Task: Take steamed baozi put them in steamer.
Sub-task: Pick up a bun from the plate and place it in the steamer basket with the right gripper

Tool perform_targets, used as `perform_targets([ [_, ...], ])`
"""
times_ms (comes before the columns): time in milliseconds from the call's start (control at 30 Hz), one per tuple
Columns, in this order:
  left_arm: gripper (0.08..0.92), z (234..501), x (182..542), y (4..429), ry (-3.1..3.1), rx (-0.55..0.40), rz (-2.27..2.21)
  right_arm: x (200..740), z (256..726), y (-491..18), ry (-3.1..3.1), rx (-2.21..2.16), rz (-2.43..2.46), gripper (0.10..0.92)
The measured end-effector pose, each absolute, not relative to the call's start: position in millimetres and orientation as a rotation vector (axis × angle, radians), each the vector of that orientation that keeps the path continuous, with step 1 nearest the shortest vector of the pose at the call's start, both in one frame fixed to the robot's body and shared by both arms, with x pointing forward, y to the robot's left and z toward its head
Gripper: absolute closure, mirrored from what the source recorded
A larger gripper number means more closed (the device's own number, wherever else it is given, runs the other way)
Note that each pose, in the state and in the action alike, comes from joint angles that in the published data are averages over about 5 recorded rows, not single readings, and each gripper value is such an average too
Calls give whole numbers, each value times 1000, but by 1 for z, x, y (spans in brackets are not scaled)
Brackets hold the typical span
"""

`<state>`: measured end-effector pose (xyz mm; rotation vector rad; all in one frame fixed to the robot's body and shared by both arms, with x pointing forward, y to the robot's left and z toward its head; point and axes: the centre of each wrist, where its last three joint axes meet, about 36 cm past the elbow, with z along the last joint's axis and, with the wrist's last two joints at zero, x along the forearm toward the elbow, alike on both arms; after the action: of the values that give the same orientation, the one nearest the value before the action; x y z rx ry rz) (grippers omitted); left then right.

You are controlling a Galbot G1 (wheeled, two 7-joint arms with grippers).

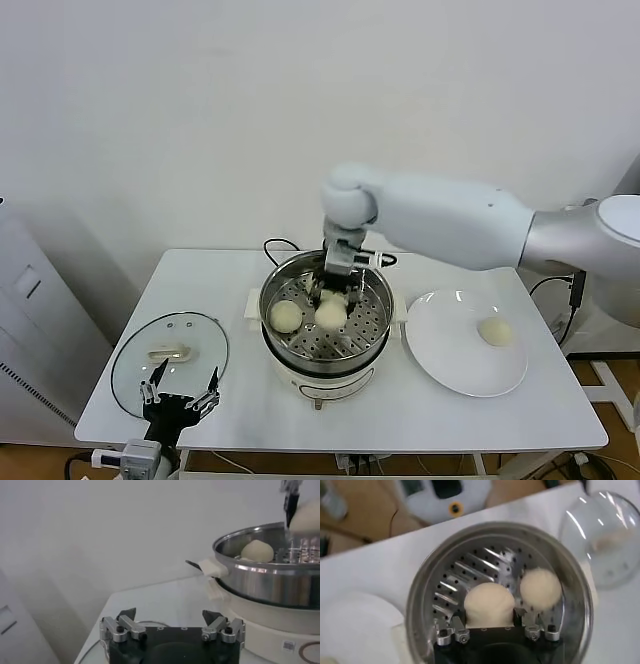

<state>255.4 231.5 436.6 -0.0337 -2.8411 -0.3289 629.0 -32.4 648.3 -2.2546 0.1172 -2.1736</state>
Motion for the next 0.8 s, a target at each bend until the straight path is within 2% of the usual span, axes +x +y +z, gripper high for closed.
perform_targets([
  [633,177,439,255,231,-2848,-38,-315,601,603,-9,-175,-2159,-2114,460],
  [800,177,439,256,231,-2846,-40,-316,599,601,-10,-160,-2145,-2120,372],
])
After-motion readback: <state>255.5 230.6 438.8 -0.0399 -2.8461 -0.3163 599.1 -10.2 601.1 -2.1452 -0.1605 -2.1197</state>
